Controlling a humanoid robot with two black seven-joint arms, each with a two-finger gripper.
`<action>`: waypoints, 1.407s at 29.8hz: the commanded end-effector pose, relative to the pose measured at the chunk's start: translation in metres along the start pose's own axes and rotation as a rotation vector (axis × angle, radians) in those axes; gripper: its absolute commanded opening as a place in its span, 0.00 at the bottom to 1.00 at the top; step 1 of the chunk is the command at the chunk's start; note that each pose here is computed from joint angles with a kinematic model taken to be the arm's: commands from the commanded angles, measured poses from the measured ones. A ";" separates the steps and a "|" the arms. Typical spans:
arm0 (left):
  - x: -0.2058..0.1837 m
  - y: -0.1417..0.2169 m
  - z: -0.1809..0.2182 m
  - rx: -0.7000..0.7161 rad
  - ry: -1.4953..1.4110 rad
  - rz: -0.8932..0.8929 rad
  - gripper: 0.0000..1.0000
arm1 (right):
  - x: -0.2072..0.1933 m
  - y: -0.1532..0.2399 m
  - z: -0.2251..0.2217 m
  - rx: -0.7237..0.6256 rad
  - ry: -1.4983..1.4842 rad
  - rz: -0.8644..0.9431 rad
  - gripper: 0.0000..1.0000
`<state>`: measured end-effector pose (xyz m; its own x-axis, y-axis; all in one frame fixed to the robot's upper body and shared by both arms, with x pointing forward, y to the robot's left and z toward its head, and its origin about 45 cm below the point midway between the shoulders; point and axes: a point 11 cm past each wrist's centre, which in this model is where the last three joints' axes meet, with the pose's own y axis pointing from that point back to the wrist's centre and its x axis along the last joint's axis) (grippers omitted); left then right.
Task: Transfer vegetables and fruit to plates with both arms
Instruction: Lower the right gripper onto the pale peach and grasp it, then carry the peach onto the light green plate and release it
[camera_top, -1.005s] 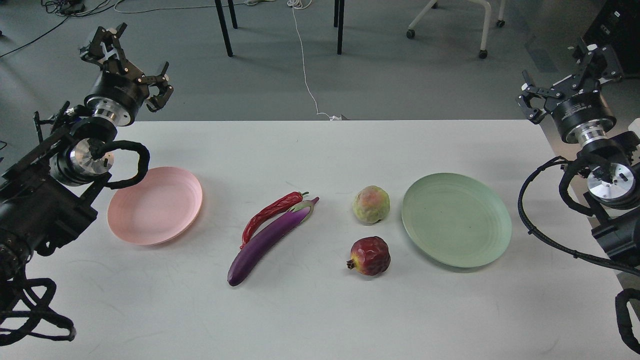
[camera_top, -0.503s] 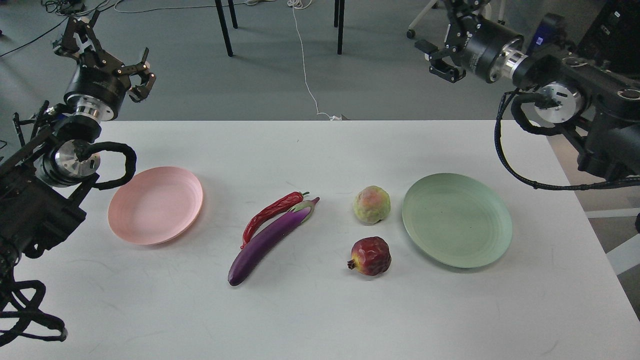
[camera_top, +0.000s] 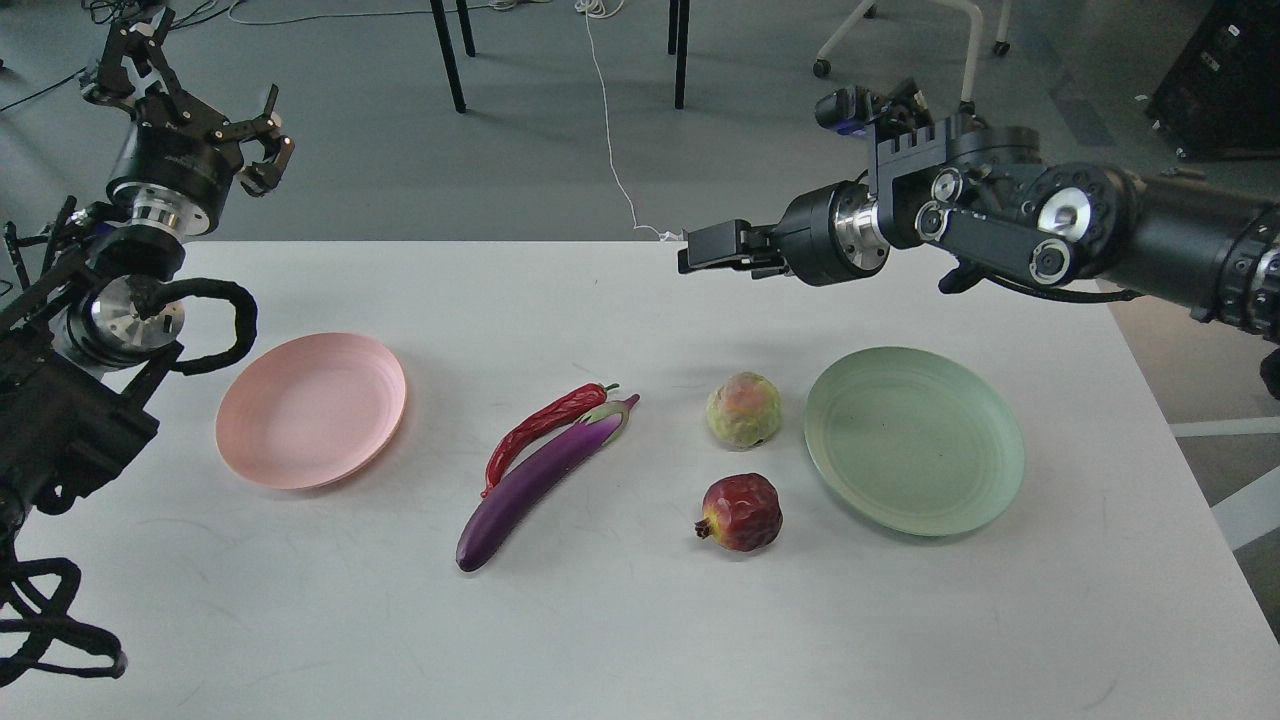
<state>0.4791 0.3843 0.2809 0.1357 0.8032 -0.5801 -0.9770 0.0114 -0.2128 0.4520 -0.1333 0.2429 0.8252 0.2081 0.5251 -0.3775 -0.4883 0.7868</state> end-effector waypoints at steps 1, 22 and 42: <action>0.003 0.002 0.000 0.000 0.002 0.003 0.98 | -0.016 -0.019 -0.012 -0.045 0.134 -0.081 0.96; 0.015 0.010 0.000 0.009 -0.011 0.021 0.98 | -0.059 -0.043 0.024 -0.160 0.210 -0.183 0.66; 0.017 0.011 0.003 0.008 -0.018 0.026 0.98 | -0.016 -0.008 0.024 -0.130 0.152 -0.066 0.38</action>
<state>0.4700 0.4003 0.2702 0.1062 0.8141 -0.5710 -0.9817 -0.0055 -0.1905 0.4425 -0.1362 0.2024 0.7795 0.3970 0.4846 -0.3516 -0.3630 0.8629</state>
